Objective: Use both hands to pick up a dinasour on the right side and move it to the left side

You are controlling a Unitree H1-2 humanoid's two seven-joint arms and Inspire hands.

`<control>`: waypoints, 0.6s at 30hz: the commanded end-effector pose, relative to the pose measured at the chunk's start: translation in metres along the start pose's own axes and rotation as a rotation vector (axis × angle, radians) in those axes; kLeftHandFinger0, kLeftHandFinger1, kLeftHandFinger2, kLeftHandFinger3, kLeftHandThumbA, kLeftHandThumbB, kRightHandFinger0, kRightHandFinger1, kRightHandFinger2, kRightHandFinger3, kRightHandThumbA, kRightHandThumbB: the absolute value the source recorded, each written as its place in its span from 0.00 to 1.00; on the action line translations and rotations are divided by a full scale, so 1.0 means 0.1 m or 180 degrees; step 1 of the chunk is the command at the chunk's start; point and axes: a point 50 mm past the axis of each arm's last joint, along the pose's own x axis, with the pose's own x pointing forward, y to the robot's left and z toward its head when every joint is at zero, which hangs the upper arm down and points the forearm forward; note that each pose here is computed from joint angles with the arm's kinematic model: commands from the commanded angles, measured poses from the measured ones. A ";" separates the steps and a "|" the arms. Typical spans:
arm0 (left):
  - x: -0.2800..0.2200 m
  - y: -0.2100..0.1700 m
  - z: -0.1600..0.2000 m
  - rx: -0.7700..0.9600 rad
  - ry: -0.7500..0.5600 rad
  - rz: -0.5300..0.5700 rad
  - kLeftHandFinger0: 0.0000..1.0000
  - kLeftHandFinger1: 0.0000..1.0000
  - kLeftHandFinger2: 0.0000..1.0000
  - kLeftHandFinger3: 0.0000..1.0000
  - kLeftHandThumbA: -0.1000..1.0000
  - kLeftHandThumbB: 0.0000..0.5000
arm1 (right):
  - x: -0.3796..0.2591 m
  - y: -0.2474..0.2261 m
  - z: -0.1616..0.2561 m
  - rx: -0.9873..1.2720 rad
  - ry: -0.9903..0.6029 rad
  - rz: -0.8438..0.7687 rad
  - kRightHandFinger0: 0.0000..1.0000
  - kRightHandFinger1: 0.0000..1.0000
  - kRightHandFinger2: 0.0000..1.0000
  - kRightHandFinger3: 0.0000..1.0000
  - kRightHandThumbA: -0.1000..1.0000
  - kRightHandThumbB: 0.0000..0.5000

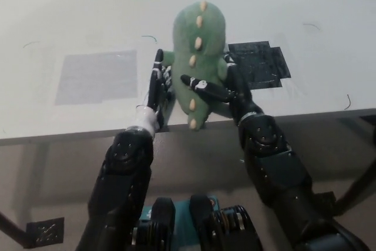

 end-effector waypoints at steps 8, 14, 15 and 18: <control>-0.20 0.30 -0.13 0.0061 0.0093 0.0182 1.00 1.00 1.00 1.00 1.00 0.24 | -0.08 0.97 0.06 -0.0170 -0.0034 0.0753 1.00 1.00 1.00 1.00 1.00 0.00; -0.30 0.48 -0.06 -0.0091 -0.0120 0.0360 1.00 1.00 1.00 1.00 1.00 0.24 | -0.09 1.27 0.15 -0.0288 -0.0067 0.0851 1.00 1.00 1.00 1.00 1.00 0.00; -0.33 0.53 -0.03 -0.0051 -0.0211 0.0406 1.00 1.00 1.00 1.00 1.00 0.23 | -0.09 1.33 0.18 -0.0319 -0.0101 0.0888 1.00 1.00 1.00 1.00 1.00 0.00; -0.31 0.57 0.01 -0.0037 -0.0312 0.0417 1.00 1.00 1.00 1.00 1.00 0.25 | -0.07 1.36 0.25 -0.0288 -0.0138 0.0924 1.00 1.00 1.00 1.00 1.00 0.05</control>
